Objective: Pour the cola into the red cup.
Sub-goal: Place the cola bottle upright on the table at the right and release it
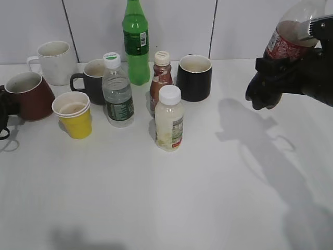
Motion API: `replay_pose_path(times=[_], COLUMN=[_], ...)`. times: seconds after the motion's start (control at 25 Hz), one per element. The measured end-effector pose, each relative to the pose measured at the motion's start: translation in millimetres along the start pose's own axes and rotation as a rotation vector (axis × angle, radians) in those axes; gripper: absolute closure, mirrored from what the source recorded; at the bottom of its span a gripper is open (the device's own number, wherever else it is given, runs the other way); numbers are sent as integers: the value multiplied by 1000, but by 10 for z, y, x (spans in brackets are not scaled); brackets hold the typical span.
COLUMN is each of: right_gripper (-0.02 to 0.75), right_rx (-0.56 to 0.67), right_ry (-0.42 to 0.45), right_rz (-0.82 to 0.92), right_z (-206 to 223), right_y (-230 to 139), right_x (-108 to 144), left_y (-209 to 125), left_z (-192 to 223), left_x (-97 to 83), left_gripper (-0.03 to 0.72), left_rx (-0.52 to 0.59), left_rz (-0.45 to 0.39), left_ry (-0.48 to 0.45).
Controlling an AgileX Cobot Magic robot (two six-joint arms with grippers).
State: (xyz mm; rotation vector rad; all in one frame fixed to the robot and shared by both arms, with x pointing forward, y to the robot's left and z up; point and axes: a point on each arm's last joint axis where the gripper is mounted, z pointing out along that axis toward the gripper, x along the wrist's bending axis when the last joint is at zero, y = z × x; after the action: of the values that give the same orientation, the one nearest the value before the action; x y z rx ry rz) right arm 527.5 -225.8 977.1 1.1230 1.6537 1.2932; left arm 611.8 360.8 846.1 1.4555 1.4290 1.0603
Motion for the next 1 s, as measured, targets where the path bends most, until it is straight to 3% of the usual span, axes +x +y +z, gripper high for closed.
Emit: replay_pose_path(times=[0.68, 1.0], right_gripper=[266, 266], right_rx=[14, 36], right_ry=[2, 12], right_rz=[3, 28], right_z=[0, 103], right_y=[-12, -180], right_x=[2, 8], left_y=[-8, -51], left_z=[-144, -489], left_x=[-26, -104], left_gripper=[442, 423], left_rx=[-43, -54], left_rz=[-29, -45], left_ry=[5, -4])
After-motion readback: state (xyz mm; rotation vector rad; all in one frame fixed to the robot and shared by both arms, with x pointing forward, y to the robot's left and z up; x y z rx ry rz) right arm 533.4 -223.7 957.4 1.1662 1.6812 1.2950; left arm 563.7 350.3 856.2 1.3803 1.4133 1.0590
